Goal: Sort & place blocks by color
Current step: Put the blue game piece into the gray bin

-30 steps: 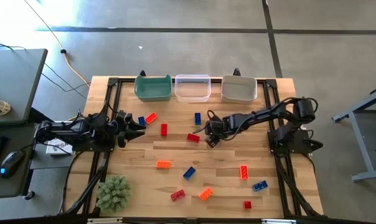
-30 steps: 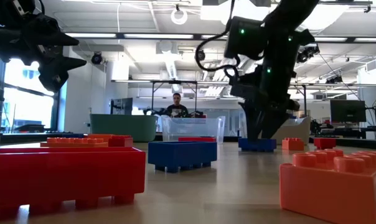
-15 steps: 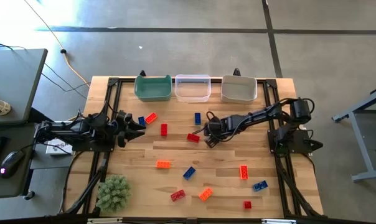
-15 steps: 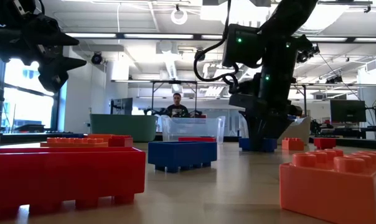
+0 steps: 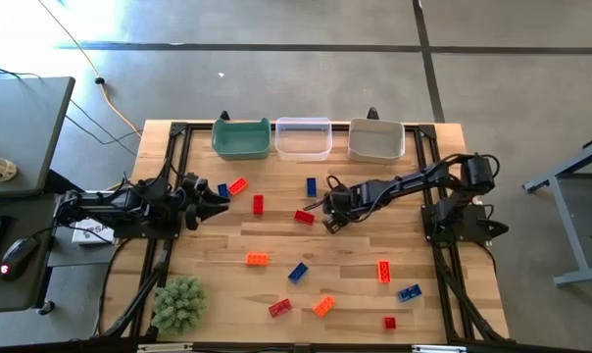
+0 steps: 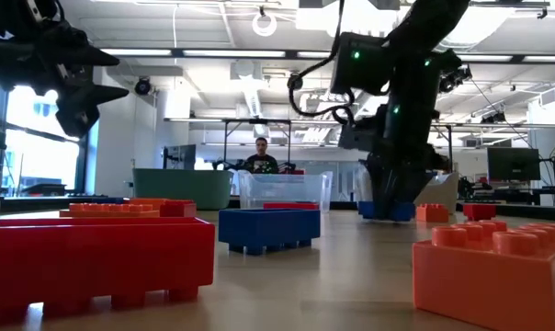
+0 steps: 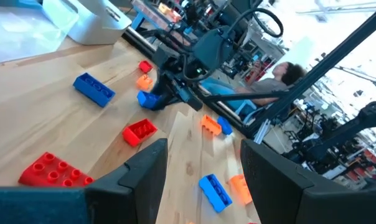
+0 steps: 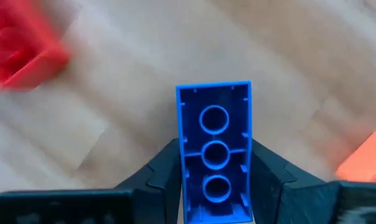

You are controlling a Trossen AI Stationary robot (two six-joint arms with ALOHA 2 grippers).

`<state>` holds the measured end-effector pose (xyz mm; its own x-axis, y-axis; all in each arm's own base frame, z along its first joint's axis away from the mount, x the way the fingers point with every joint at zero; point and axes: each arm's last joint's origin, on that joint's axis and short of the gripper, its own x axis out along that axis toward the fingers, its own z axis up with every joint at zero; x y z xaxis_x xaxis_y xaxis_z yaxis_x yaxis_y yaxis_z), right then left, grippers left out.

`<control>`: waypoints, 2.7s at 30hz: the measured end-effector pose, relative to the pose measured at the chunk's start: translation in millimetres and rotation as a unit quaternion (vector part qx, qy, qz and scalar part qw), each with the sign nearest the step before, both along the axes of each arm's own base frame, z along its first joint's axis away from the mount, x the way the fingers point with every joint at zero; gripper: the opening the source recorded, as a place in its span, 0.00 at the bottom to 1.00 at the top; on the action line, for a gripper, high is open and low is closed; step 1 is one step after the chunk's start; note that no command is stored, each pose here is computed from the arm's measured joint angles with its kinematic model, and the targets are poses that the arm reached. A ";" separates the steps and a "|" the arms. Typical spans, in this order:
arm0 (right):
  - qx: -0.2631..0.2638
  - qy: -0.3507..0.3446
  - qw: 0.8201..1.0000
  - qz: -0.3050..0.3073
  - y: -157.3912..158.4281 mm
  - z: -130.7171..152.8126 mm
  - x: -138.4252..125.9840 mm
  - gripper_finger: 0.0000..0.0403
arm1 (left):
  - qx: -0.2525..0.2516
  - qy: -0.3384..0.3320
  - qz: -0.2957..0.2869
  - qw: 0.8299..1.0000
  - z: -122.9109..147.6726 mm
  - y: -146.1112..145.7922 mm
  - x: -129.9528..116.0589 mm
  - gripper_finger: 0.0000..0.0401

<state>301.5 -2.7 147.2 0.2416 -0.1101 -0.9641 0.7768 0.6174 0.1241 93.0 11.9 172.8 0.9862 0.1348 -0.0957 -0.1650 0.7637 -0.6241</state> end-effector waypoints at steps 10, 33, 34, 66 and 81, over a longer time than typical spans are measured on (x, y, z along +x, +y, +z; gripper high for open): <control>-0.037 -0.080 0.995 -0.040 -19.1 45.3 -11.4 0.29 | 0.029 -0.046 -0.001 0.999 11.5 0.0 -0.1 0.48; -0.218 -0.113 0.961 -0.128 -107.4 102.0 -57.6 0.29 | 0.186 0.106 0.095 0.972 74.7 10.5 25.2 0.48; -0.221 -0.109 0.960 -0.131 -112.3 102.1 -59.9 0.29 | 0.187 0.123 0.102 0.969 76.3 11.5 27.8 0.48; -0.143 0.013 0.973 -0.180 -198.1 60.9 -105.7 0.29 | 0.075 0.356 0.175 0.915 51.8 61.0 63.7 0.48; -0.099 0.040 0.977 -0.184 -209.8 37.1 -106.4 0.40 | 0.050 0.407 0.140 0.901 31.2 65.8 77.6 0.48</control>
<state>195.1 -212.5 184.3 0.0754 -0.3621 -0.9291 0.9531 0.3001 -0.0396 170.6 77.8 204.0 0.5207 0.4151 -0.7460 -0.7315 0.6675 -0.1391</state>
